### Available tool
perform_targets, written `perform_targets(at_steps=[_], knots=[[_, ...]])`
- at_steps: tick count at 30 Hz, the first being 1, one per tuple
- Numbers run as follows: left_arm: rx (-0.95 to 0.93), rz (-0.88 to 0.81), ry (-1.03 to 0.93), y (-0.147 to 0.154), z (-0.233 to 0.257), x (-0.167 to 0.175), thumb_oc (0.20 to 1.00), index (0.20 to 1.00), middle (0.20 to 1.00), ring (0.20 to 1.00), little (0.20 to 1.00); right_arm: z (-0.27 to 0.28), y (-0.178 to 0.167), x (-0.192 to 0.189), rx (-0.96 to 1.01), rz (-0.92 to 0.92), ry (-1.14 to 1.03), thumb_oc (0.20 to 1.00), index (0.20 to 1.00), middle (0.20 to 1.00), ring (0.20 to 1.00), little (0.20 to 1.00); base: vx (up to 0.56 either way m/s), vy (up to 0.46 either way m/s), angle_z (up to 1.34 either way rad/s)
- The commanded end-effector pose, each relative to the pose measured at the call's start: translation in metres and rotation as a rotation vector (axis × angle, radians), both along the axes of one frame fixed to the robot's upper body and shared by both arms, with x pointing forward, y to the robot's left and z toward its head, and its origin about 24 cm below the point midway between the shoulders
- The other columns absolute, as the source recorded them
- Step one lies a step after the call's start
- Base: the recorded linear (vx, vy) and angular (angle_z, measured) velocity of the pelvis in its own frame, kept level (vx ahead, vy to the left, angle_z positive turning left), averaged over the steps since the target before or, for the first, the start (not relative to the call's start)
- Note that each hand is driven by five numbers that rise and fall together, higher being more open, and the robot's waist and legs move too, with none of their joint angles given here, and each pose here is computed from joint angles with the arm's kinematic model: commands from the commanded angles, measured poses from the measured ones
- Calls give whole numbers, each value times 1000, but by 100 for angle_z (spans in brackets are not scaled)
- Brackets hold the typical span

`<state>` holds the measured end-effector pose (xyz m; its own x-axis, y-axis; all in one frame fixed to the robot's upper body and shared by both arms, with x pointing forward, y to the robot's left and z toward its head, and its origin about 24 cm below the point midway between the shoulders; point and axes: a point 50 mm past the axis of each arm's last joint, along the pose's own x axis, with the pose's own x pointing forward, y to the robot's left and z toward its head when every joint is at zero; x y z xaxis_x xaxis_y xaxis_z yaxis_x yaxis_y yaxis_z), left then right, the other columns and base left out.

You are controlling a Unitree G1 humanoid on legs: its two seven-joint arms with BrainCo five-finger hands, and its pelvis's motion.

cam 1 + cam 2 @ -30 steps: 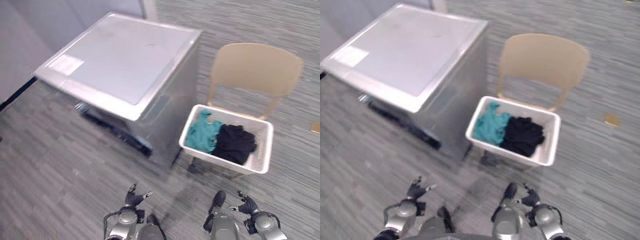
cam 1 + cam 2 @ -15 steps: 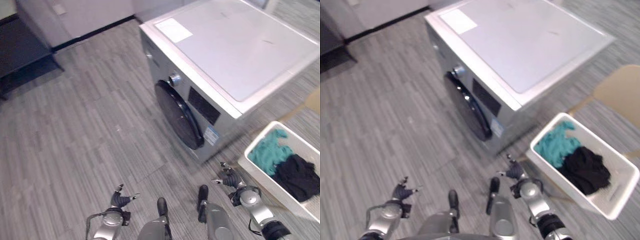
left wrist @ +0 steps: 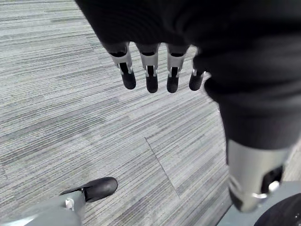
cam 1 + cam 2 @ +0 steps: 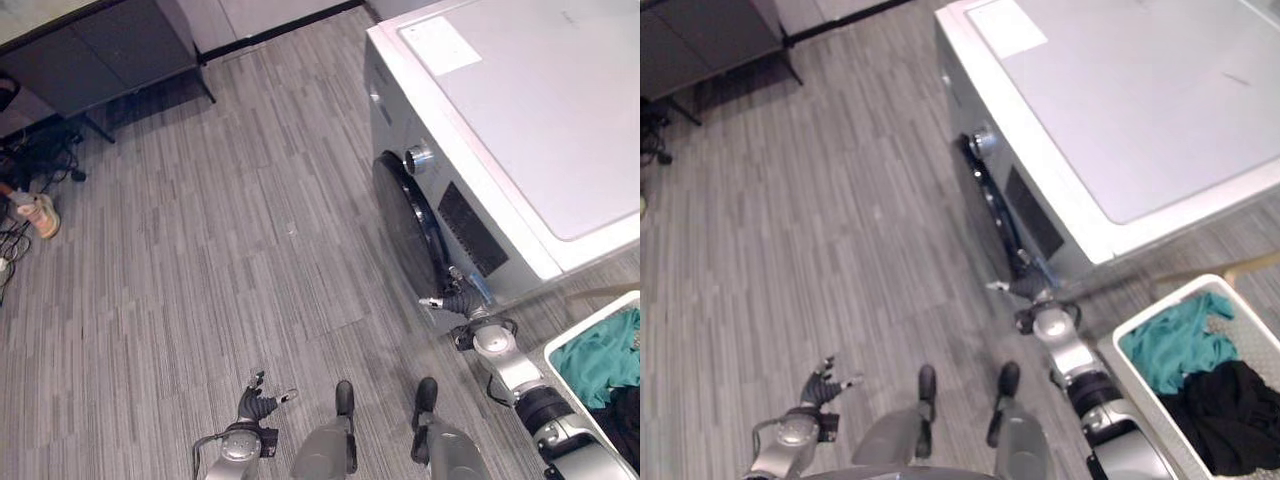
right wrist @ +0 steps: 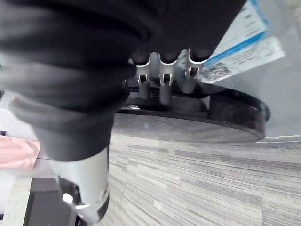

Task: Grab the laundry basket,head to the washer,open it,put in the laundry and shut it.

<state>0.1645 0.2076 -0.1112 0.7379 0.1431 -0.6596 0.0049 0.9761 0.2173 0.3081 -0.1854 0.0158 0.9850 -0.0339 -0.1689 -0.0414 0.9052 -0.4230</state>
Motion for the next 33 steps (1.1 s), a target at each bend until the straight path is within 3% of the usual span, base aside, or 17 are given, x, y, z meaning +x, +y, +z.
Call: perform_targets(at_steps=[1,8,13,20,21,22,25,29,33], knots=[[37,32,-75,14,12,14,1000,1000,1000,1000,1000,40,-3,12,50,-71,-223,1000,1000,1000,1000,1000,-7,43,4],[36,-28,-82,7,14,17,1000,1000,1000,1000,1000,37,16,14,113,-34,-209,1000,1000,1000,1000,1000,-19,63,0],[42,-31,-114,12,21,28,1000,1000,1000,1000,1000,44,51,36,125,110,-144,1000,1000,1000,1000,1000,-20,53,-5],[85,-34,-107,18,23,38,1000,1000,1000,1000,1000,96,156,34,223,536,-238,1000,1000,1000,1000,1000,9,12,13],[85,-34,-107,18,23,38,1000,1000,1000,1000,1000,96,156,34,223,536,-238,1000,1000,1000,1000,1000,6,-41,35],[98,-52,-101,17,23,43,1000,1000,1000,1000,1000,126,190,28,252,673,-306,1000,1000,1000,1000,1000,11,-34,37],[115,-68,-122,17,26,51,1000,1000,1000,1000,1000,177,221,21,340,773,-450,1000,1000,1000,1000,1000,8,-29,46],[124,-72,-147,21,32,56,1000,1000,1000,1000,1000,202,197,32,290,698,-570,1000,1000,1000,1000,1000,10,-10,75],[138,-47,-121,31,31,49,1000,1000,1000,1000,1000,176,163,39,271,598,-499,1000,1000,1000,1000,1000,24,14,49]])
